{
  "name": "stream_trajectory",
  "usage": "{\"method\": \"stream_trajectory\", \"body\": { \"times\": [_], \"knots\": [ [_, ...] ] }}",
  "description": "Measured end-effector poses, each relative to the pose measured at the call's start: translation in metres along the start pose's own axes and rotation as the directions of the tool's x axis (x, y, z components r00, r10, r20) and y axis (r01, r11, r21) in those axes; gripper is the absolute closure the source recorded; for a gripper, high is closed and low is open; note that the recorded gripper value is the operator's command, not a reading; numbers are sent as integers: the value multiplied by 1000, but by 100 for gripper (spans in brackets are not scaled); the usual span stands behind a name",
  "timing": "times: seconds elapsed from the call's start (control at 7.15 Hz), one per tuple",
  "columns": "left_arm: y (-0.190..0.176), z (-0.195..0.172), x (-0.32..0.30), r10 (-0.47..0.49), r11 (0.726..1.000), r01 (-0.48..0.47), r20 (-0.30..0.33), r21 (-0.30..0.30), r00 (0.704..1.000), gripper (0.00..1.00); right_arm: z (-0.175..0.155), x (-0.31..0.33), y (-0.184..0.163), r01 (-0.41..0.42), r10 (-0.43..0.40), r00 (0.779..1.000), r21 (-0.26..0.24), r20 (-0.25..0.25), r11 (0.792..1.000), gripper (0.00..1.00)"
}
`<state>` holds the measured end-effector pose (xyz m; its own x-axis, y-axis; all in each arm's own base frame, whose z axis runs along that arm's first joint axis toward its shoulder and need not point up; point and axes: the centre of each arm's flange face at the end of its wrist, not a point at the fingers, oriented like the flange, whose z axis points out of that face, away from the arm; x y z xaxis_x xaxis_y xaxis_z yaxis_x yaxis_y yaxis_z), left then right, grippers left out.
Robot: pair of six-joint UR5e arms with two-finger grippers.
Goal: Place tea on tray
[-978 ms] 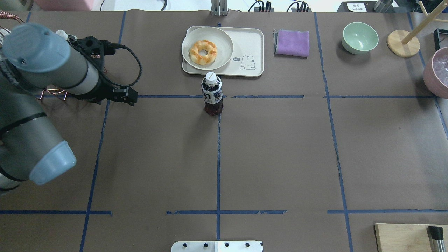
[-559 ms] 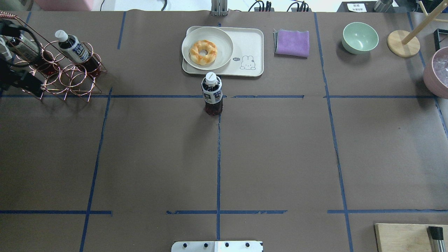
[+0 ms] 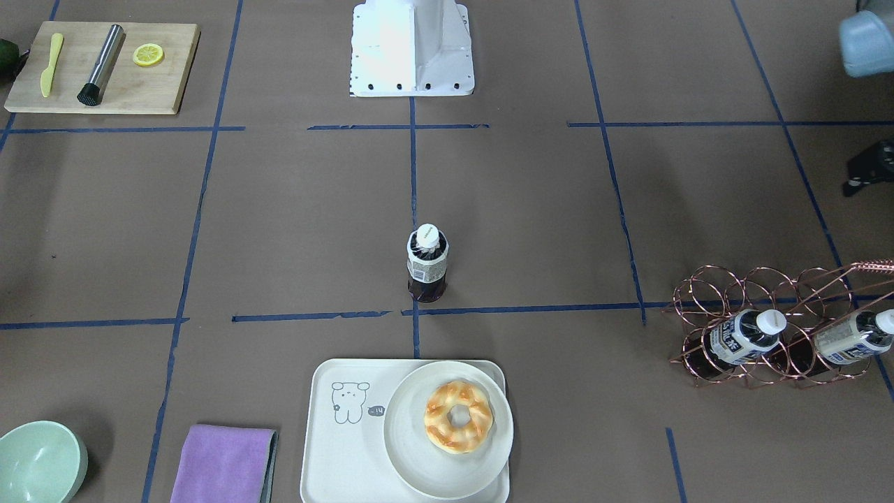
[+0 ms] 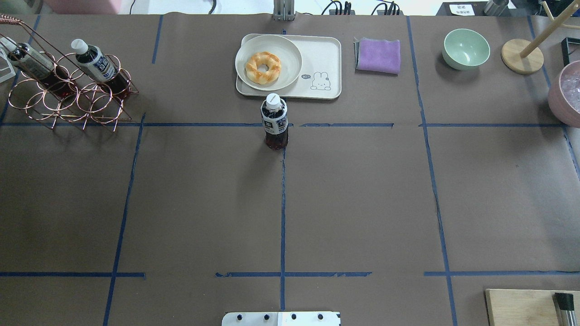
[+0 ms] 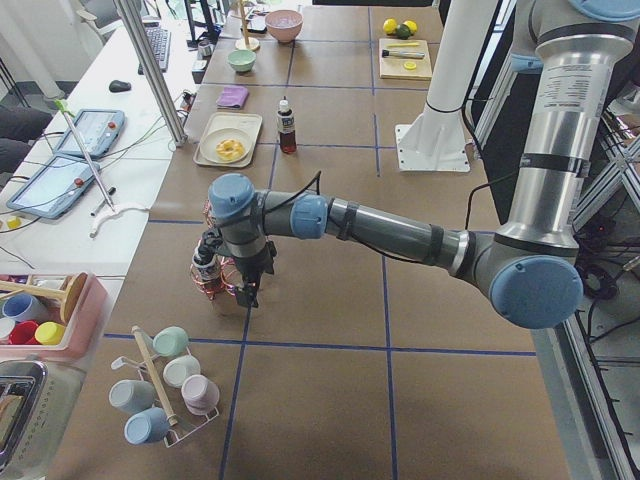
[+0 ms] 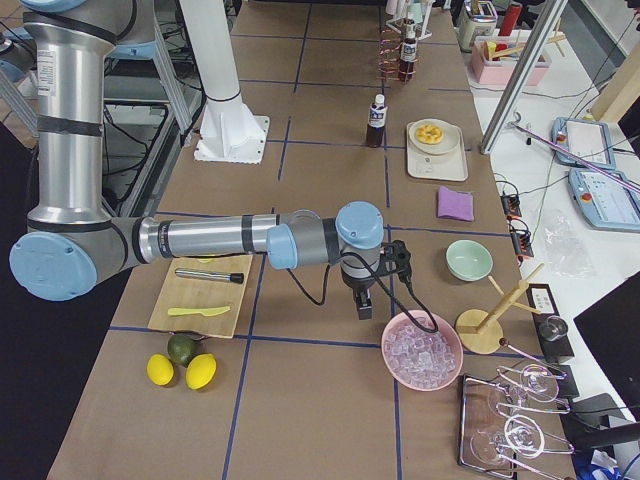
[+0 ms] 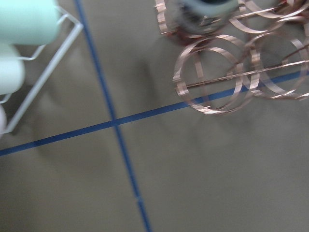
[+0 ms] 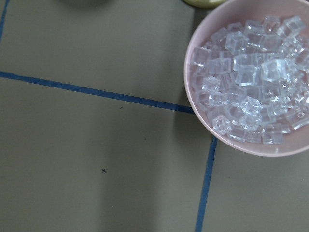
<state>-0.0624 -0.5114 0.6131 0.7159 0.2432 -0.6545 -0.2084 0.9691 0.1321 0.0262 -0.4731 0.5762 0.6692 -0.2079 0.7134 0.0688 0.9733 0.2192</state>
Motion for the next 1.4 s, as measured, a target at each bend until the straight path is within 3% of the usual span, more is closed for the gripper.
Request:
{"method": "stream_trajectory", "body": {
  "times": [0.14, 0.42, 0.56, 0.84, 1.4],
  "knots": [
    [33, 6, -25, -61, 998, 61, -5, -3, 998, 0, -2, -30, -15, 14, -14, 1000, 5, 10, 1000, 0],
    [55, -8, -25, -213, 976, 213, -3, 35, 977, 0, -4, -135, -58, -6, 5, 998, 15, 66, 1000, 0],
    [57, -12, -21, -247, 968, 247, -4, 46, 969, 0, -3, -198, -81, -26, 25, 993, 11, 113, 1000, 0],
    [58, -15, -19, -261, 964, 261, -6, 52, 965, 0, 0, -349, -123, -109, 116, 976, -45, 185, 993, 0],
    [56, -14, -17, -257, 965, 257, -6, 51, 966, 0, -5, -583, -170, -218, 225, 968, -68, 112, 973, 0]
  ]
}}
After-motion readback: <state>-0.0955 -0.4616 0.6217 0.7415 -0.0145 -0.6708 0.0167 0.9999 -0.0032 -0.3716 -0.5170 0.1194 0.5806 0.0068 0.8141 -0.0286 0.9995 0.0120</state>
